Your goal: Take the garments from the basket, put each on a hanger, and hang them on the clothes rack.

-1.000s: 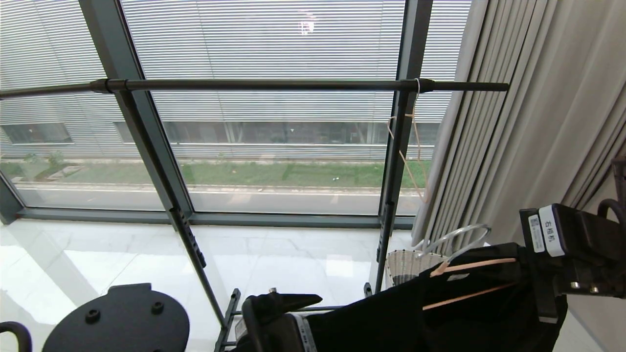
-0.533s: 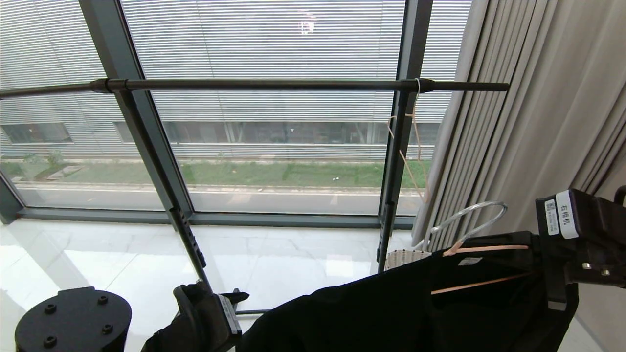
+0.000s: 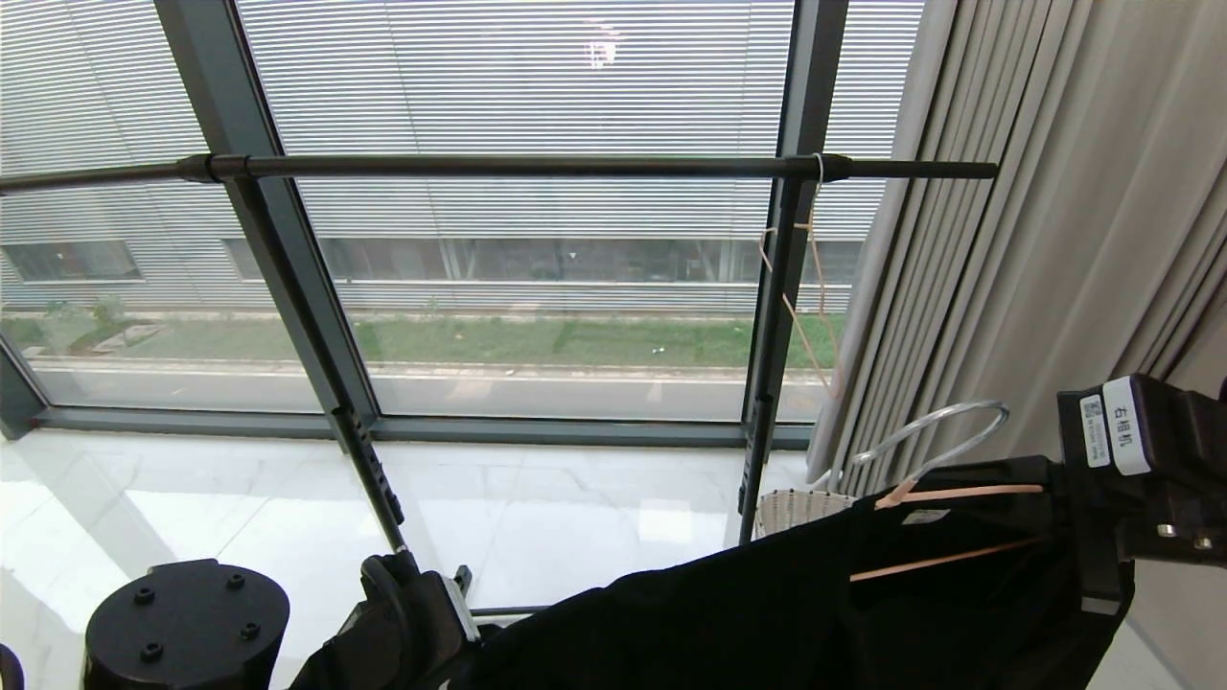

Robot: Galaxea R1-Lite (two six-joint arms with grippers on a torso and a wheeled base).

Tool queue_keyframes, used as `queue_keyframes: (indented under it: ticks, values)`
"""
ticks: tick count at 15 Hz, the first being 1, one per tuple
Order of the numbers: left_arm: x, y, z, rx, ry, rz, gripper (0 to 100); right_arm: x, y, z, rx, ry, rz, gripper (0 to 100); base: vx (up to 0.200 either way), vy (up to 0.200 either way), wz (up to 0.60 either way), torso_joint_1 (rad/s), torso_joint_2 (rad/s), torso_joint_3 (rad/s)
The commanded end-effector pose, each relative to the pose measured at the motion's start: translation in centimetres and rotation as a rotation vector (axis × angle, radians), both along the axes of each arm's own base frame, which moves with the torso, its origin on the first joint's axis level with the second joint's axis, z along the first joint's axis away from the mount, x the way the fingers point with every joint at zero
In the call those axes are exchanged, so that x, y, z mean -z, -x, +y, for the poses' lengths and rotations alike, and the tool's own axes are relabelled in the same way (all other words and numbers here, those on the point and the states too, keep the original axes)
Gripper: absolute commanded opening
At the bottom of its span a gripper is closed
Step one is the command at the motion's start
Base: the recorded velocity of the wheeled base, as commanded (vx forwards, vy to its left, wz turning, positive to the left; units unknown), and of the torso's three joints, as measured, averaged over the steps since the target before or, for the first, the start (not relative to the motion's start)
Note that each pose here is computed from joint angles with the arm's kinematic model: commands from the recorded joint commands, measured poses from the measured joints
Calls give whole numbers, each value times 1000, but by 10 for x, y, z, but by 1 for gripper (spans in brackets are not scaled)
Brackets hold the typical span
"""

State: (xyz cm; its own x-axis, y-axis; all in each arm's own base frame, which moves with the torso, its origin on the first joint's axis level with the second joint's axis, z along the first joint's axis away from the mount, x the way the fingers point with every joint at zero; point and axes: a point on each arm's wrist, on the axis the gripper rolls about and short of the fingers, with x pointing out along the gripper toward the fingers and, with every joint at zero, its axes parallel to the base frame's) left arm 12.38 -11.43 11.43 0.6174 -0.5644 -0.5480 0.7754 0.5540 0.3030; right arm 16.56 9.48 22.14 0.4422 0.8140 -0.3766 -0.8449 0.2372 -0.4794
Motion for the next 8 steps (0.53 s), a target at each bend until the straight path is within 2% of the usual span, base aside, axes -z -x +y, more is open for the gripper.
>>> queue_keyframes:
  ticks: [1, 4, 8]
  values:
    - [3, -1, 5, -31, -14, 8, 0, -1, 1, -1, 1, -4, -4, 0, 0, 0, 0, 0, 0, 0]
    - [14, -2, 28, -170, -62, 23, 0, -5, 3, -4, 34, -35, 10, 0, 0, 0, 0, 0, 0, 0]
    - [19, 10, 46, -241, -66, 20, 0, -14, 6, -9, 89, -109, 26, 0, 0, 0, 0, 0, 0, 0]
